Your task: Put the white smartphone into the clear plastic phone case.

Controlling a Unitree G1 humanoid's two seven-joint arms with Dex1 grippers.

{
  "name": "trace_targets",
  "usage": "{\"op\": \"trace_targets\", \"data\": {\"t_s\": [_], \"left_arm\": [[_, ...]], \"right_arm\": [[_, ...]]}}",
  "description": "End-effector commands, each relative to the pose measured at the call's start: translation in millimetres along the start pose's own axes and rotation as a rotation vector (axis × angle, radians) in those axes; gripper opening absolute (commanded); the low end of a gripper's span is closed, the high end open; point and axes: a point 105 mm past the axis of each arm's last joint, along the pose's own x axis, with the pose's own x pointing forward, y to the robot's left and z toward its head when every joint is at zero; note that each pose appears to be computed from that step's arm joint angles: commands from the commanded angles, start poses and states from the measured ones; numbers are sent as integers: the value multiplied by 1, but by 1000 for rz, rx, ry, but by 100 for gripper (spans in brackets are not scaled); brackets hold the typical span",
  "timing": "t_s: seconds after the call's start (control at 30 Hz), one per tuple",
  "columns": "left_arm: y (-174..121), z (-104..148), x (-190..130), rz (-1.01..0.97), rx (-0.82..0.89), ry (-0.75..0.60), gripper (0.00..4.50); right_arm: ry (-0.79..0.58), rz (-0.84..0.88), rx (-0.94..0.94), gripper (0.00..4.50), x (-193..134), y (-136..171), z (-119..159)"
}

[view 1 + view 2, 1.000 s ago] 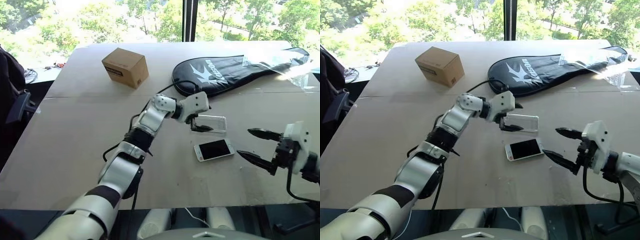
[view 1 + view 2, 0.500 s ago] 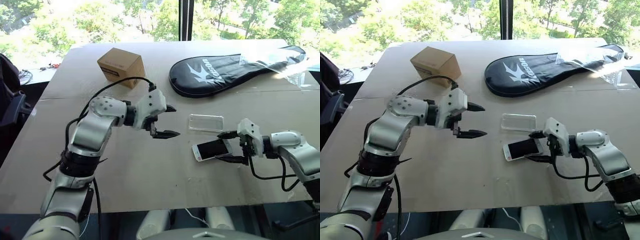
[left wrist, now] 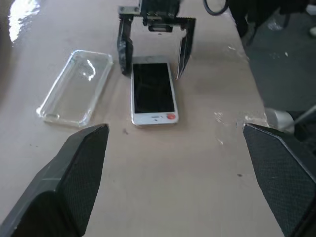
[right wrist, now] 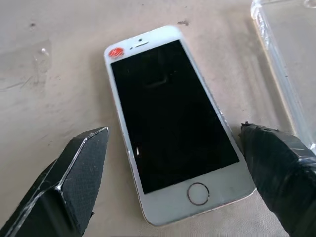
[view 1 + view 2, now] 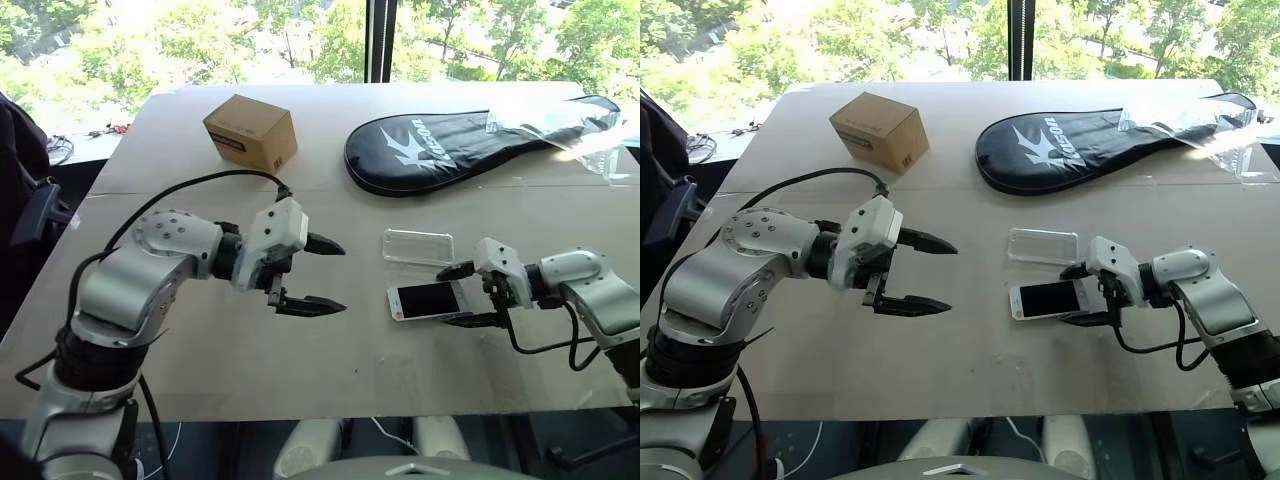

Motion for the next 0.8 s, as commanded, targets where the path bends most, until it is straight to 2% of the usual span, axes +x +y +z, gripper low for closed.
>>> {"op": "trace_targets", "data": {"t_s": [0.03, 0.23, 0.53, 0.8], "left_arm": [[-10, 11, 2, -69, 54, -27, 441], [-1, 17, 6, -72, 73, -9, 441], [-2, 16, 7, -105, 74, 21, 441], [1, 20, 7, -111, 93, -12, 441]], "right_arm": [[33, 49, 54, 450, 4, 19, -11], [-36, -80, 1, 450, 13, 17, -3], [41, -193, -111, 450, 22, 19, -21], [7, -183, -14, 450, 25, 26, -28]]}}
